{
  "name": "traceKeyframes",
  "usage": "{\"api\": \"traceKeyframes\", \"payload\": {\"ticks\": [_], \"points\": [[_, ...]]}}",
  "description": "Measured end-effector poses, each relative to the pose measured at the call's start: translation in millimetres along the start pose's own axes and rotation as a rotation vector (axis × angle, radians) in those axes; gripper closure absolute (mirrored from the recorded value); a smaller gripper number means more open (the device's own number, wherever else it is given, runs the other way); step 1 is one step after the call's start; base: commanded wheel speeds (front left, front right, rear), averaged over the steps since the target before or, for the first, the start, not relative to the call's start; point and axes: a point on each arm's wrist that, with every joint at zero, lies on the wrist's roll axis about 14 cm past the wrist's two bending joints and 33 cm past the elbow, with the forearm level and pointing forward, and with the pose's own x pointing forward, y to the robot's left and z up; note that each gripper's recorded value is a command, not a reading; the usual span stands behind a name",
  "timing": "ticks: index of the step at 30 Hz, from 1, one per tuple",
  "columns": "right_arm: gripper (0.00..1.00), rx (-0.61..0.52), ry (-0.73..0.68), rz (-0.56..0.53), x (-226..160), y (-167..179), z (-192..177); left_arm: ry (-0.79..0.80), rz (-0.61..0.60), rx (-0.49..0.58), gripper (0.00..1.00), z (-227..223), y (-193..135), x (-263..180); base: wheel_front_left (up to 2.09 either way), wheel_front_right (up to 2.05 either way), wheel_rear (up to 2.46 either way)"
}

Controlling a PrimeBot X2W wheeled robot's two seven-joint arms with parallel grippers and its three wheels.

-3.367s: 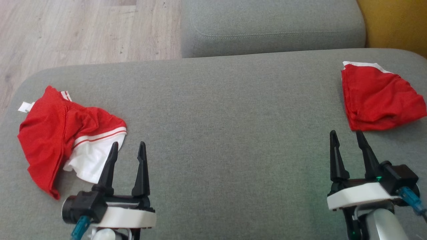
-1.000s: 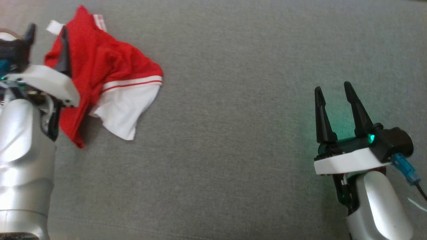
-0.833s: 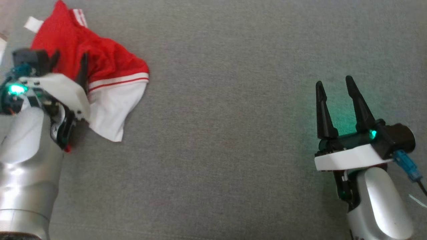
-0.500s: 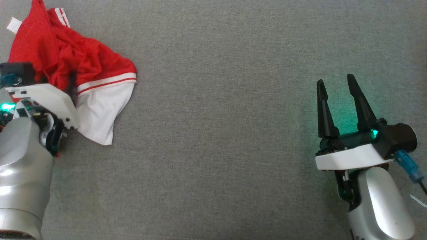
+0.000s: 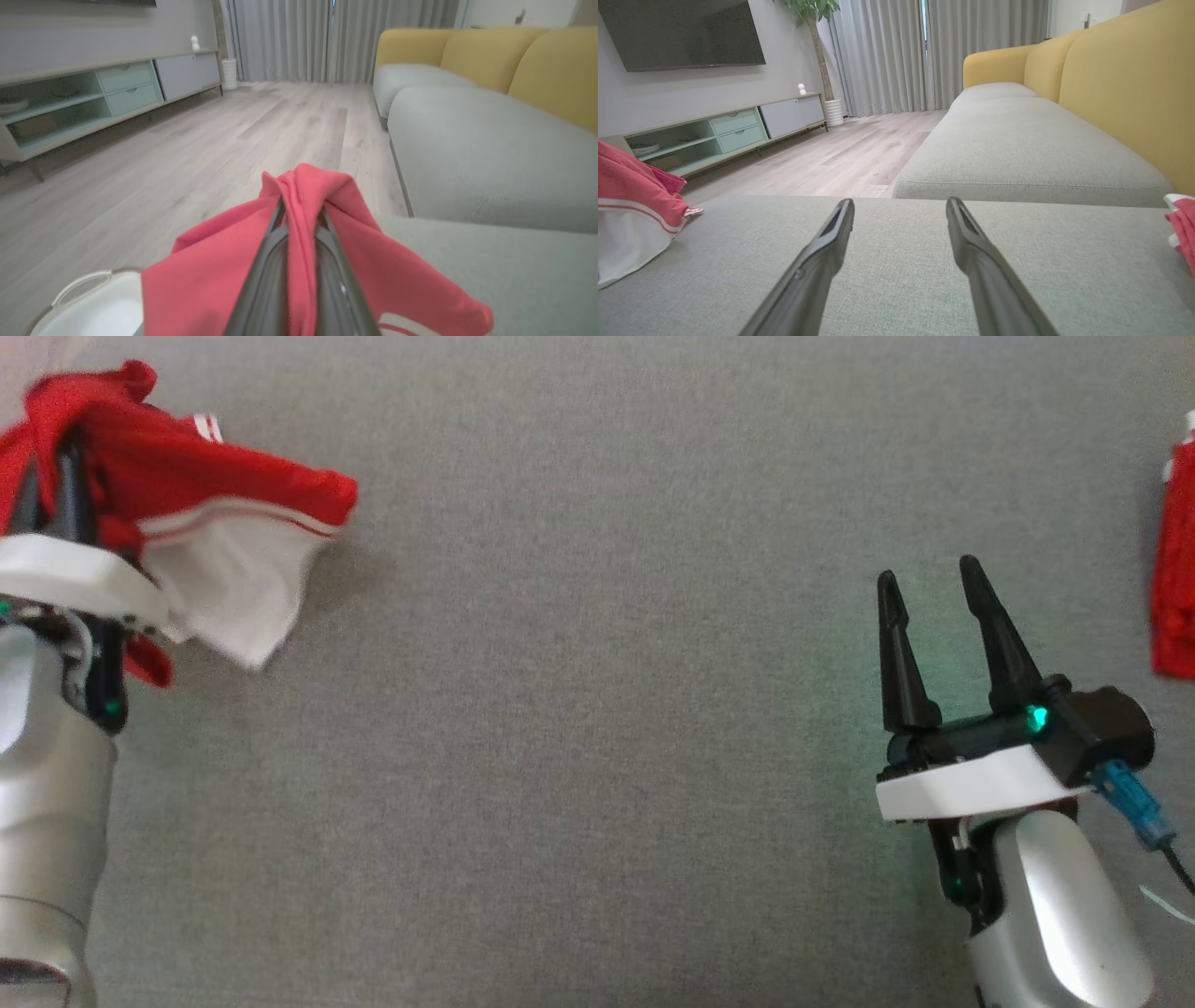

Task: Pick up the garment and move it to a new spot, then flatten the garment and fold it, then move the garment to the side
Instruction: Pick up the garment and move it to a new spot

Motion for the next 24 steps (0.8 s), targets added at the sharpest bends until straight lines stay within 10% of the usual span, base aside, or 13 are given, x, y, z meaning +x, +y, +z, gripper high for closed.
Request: {"api": "traceKeyframes", "payload": {"ticks": [9, 24], "points": [[0.0, 0.016, -0.039, -0.008, -29, 8, 24, -0.365, -0.137, 0.009, 1.0, 119, -44, -28, 0.0, 0.0, 0.0], [0.0, 0.047, -0.081, -0.101, -54, -17, 41, -0.347, -0.473, 0.132, 1.0, 112, -206, -53, 0.0, 0.0, 0.0]]}}
